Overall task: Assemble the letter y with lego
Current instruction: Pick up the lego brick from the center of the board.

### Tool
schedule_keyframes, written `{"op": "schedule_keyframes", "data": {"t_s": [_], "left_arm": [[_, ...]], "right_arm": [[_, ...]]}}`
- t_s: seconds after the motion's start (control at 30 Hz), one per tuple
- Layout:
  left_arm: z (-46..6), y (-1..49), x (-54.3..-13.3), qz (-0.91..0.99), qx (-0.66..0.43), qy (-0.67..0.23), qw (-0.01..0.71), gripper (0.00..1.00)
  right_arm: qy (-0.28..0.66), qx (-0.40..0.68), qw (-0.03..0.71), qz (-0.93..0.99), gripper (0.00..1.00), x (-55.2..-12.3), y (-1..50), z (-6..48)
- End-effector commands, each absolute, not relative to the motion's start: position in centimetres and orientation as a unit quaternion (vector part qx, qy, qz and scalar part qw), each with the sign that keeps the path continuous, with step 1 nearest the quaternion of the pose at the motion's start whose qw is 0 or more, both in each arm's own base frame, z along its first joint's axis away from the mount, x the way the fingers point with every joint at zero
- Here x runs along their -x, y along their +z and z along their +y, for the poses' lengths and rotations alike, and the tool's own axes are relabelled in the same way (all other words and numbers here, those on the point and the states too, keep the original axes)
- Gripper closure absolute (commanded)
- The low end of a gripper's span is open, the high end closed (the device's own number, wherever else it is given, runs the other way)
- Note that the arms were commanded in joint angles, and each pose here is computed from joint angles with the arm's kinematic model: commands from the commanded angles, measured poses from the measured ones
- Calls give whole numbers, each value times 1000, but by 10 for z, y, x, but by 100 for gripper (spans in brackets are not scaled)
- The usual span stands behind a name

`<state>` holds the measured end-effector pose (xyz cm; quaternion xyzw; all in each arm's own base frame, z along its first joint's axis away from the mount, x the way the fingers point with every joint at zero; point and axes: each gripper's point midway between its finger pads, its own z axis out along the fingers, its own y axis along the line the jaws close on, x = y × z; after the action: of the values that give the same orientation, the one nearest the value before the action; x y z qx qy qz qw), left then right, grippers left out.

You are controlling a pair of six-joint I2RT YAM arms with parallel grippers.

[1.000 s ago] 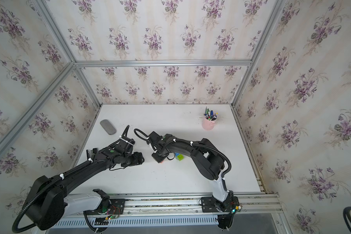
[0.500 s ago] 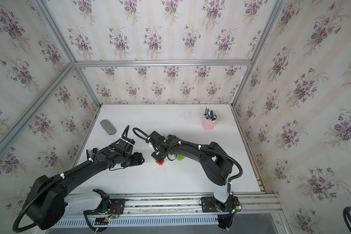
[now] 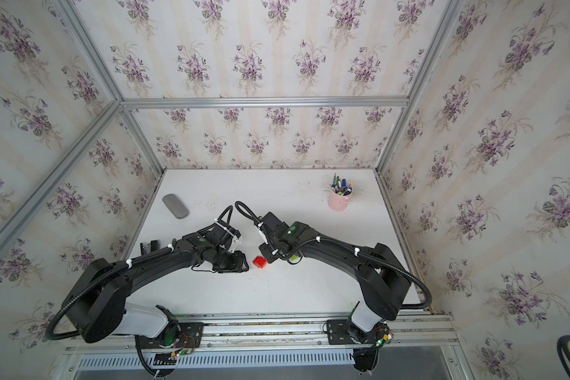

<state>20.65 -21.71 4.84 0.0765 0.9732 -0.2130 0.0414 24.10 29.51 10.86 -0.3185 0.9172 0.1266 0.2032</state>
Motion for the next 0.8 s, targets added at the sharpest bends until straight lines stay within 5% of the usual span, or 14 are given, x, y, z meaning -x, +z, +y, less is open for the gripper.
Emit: {"op": "schedule_keyframes", "data": {"t_s": [0.0,0.77], "left_arm": [[-230,47,-204,969,-97,-224,33,49],[-249,20,-229,974,-87,-202,51,58]], "right_arm": [[139,268,234,924,53,-255,120,286],[88,190,216,954,45,-260,100,229]]}}
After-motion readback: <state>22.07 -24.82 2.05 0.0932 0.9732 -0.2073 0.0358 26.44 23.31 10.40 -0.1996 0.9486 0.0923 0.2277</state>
